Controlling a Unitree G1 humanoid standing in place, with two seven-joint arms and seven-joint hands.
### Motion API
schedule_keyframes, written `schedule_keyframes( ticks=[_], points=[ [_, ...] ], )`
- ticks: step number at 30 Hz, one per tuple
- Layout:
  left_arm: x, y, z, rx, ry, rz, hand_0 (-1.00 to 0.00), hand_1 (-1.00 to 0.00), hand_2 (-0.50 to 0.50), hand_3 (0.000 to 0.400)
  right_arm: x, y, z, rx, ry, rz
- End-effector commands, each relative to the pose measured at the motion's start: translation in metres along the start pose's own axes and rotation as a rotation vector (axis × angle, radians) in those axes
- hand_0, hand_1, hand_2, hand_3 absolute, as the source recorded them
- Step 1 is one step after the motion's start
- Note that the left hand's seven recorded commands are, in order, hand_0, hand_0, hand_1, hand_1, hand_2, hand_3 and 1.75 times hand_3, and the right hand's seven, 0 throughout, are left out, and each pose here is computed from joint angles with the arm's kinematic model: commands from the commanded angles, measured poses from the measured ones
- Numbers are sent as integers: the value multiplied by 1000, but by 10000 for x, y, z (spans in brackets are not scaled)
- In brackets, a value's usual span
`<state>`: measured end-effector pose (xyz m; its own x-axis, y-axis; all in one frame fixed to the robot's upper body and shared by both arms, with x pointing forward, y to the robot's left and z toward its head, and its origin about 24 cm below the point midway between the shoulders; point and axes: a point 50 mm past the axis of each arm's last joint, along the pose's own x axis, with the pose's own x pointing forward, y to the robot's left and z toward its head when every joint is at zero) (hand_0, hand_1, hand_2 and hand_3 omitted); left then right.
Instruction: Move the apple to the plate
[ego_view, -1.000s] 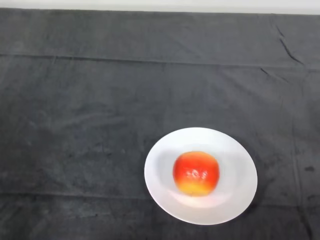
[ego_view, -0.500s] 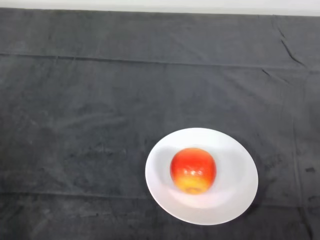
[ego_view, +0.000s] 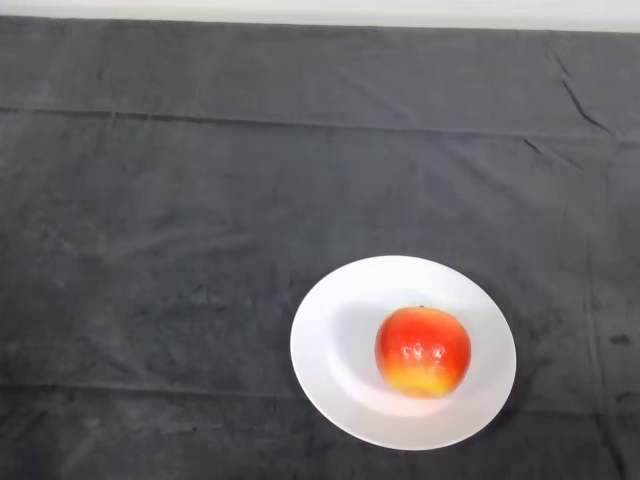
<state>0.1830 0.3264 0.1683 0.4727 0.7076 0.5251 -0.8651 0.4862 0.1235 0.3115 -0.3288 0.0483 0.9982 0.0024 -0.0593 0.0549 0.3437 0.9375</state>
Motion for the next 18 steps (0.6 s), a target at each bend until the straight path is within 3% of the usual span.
schedule_keyframes(
  ticks=[1, 18],
  points=[
    [45, 83, 34, -5, -32, 62, 0, 0, 0, 0, -105, -44, 166, -25, -36, -22],
    [35, 77, 26, -6, -29, 56, 0, 0, 0, 0, -105, -44, 166, -25, -35, -22]
  ],
)
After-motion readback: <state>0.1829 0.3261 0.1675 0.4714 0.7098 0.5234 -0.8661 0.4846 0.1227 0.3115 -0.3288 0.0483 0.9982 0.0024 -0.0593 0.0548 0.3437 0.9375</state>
